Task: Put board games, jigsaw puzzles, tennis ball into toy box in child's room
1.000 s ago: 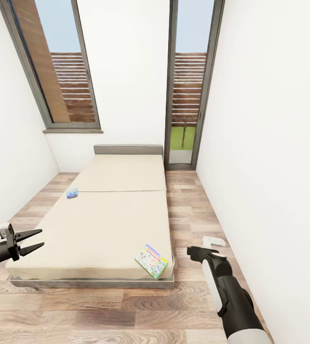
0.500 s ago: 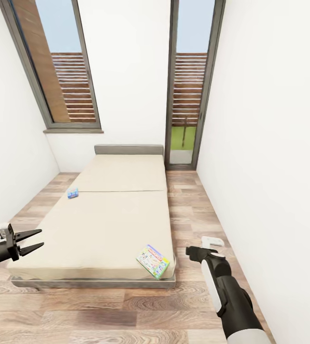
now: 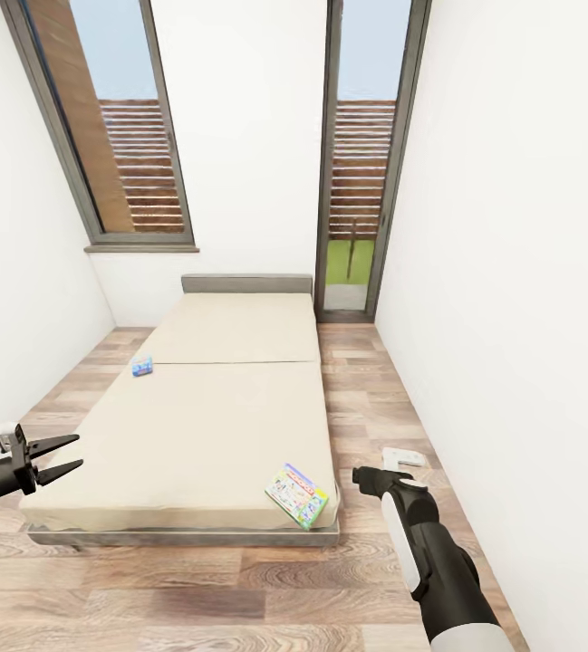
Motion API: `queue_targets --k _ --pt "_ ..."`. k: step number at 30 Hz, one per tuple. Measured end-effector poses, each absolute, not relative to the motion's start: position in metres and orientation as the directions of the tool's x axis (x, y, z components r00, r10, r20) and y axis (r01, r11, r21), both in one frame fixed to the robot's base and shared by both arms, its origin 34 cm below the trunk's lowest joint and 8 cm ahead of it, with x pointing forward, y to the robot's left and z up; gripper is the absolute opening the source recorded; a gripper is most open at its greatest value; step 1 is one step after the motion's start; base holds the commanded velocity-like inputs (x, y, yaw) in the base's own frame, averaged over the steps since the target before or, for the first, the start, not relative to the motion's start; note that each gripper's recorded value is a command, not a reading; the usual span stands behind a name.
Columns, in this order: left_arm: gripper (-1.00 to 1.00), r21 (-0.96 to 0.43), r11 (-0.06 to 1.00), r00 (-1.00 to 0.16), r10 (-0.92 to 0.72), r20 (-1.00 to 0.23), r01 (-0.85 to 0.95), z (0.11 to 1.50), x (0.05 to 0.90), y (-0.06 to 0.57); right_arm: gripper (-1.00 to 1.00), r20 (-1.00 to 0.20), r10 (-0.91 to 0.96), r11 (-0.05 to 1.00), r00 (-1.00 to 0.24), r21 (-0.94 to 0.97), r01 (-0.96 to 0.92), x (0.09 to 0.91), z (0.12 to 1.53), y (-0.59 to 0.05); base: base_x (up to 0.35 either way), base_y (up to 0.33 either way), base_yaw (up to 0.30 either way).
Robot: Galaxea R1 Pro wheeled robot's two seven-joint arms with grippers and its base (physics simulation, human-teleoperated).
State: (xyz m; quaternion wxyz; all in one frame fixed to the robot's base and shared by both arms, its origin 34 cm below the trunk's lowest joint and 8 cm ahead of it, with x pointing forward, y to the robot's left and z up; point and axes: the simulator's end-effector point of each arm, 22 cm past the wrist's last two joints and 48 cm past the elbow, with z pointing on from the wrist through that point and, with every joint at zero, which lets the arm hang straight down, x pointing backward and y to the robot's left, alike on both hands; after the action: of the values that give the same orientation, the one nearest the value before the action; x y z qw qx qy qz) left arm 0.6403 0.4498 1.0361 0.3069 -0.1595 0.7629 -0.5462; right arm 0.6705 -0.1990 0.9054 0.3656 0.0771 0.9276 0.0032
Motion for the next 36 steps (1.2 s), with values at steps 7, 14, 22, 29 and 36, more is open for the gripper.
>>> queue_targets --k 7,14,22,29,36 --pt "1.0 -0.932 0.352 -0.761 -0.579 -0.293 0.091 1.0362 0.6403 0.4497 1.0 -0.679 0.145 0.988 -0.72 0.063 0.14 0.6707 0.9056 -0.1989 0.0 0.068 0.0" --pt "1.0 -0.931 0.353 -0.761 -0.578 -0.295 0.093 1.0361 0.6403 0.4497 1.0 -0.679 0.146 0.988 -0.72 0.063 0.14 0.6707 0.9056 -0.1988 0.0 0.095 0.0" --pt "1.0 -0.93 0.354 -0.76 -0.578 -0.297 0.094 1.0365 0.6403 0.4503 1.0 -0.678 0.146 0.988 -0.72 0.063 0.14 0.6706 0.9054 -0.1988 -0.002 0.037 -0.012" --pt "1.0 -0.93 0.354 -0.758 -0.579 -0.299 0.097 1.0393 0.6401 0.4505 1.0 -0.681 0.147 0.988 -0.717 0.066 0.141 0.6709 0.9078 -0.199 -0.057 0.208 -0.166" --pt "1.0 -0.929 0.354 -0.756 -0.579 -0.306 0.104 1.0431 0.6397 0.4505 1.0 -0.685 0.148 0.988 -0.713 0.067 0.14 0.6713 0.9114 -0.199 -0.019 0.125 -0.214"
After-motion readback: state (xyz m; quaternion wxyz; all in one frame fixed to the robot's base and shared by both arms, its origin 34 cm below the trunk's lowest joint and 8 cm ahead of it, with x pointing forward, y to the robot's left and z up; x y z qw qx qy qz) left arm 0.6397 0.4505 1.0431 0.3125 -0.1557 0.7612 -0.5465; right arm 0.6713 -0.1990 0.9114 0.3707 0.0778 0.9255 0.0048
